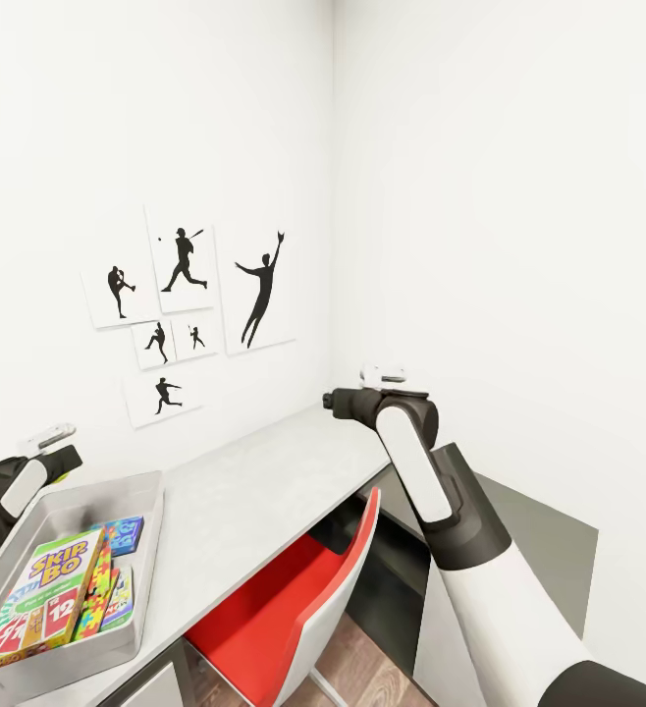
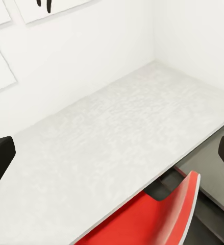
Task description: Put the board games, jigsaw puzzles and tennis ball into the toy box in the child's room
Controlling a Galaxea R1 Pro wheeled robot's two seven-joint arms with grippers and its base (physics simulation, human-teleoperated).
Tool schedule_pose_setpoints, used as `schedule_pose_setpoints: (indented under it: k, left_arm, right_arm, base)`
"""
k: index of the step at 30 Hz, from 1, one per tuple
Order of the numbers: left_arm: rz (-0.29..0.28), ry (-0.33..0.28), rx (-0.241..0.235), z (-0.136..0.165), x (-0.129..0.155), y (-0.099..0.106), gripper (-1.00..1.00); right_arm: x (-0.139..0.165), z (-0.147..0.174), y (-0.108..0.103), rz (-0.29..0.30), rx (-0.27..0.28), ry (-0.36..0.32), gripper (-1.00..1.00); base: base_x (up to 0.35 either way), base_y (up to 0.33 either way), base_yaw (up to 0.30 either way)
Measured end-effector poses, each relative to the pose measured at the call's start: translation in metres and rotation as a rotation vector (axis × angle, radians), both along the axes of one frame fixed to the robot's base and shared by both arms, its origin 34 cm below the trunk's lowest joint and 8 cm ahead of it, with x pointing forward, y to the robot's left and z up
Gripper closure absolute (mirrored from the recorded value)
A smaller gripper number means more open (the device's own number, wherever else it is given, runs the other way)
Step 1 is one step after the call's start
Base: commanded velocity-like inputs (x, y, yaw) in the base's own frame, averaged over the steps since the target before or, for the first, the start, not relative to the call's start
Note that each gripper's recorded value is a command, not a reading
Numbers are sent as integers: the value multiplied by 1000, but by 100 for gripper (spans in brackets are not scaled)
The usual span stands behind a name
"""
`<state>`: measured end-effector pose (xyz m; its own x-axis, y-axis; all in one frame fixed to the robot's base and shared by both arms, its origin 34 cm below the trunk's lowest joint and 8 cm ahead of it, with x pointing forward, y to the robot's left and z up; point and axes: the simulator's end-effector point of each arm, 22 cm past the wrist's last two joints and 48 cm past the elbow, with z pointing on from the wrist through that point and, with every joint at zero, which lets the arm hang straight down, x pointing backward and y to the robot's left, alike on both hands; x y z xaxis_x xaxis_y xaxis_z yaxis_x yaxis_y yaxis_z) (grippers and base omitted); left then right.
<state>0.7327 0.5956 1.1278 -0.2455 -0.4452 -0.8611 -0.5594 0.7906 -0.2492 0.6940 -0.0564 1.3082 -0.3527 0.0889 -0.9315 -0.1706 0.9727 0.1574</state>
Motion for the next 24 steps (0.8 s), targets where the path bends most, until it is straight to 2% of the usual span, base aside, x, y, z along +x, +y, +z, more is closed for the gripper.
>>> schedule_pose_setpoints:
  k: [4,12,20,24]
  left_arm:
    - [-3,-1,3,0,1,0,100]
    - [-11,-5,3,2,1,-1,100]
    - [-11,-7,6,3,1,0,100]
    - [-11,-7,7,3,1,0,100]
  right_arm:
    - [0,-1,1,2,-2,1,-100]
    - [-1,0,1,2,-2,0,-100]
    - [0,0,1,2,-3,-1,-100]
    - [-1,0,1,2,-4,0,-100]
  base:
    - [0,21,-168]
    - [-1,148,-254]
    - [-167,120,-50]
    - [-42,29,-3]
